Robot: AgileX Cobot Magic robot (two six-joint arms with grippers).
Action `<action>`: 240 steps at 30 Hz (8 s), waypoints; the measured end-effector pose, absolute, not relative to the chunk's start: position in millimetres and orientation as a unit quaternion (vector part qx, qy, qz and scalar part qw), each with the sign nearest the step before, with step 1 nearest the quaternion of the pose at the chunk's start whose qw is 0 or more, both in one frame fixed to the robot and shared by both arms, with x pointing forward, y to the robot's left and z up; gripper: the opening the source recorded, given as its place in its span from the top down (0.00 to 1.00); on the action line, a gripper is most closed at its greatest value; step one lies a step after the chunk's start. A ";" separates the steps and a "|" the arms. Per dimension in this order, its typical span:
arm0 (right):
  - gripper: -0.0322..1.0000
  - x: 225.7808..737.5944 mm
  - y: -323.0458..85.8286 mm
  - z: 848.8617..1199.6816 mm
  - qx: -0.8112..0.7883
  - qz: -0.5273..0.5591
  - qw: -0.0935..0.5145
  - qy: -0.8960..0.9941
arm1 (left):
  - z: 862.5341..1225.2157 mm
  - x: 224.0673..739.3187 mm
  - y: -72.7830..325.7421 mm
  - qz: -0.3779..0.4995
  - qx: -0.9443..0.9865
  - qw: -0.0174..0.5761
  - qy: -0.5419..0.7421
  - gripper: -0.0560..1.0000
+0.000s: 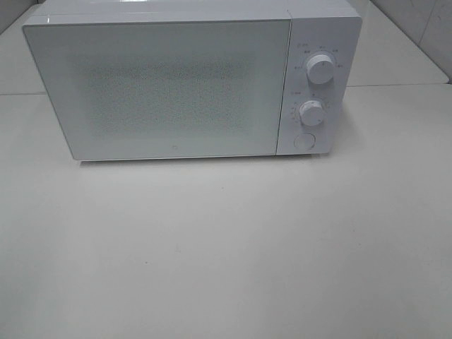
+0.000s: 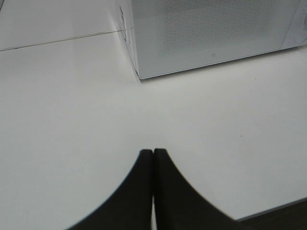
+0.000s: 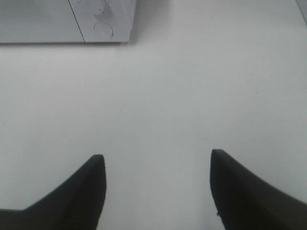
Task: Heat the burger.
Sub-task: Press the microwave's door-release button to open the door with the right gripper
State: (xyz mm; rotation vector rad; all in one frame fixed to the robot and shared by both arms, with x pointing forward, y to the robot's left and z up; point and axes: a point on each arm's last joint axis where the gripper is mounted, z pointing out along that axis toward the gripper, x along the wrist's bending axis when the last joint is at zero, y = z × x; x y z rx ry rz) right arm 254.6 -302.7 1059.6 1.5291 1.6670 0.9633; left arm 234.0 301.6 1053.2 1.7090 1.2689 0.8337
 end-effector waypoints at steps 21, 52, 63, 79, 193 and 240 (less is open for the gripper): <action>0.37 235.4 -306.2 1057.7 0.567 0.409 0.365 0.615 | 1053.2 234.0 301.6 0.332 0.680 0.415 0.505 0.95; 0.37 293.0 -294.4 1076.9 0.564 0.399 0.356 0.629 | 1053.2 234.0 301.6 0.332 0.680 0.415 0.505 0.95; 0.37 355.9 -281.0 1067.4 0.560 0.394 0.345 0.643 | 1053.2 234.0 301.6 0.332 0.680 0.415 0.505 0.95; 0.40 426.6 -265.0 1044.2 0.544 0.413 0.346 0.644 | 1053.2 234.0 301.6 0.332 0.680 0.415 0.505 0.95; 0.96 569.3 -177.3 863.3 0.789 0.564 0.027 0.244 | 1053.2 234.0 301.6 0.332 0.680 0.415 0.505 0.95; 0.96 584.5 -173.6 857.6 0.809 0.536 0.053 0.236 | 1053.2 234.0 301.6 0.332 0.680 0.415 0.505 0.95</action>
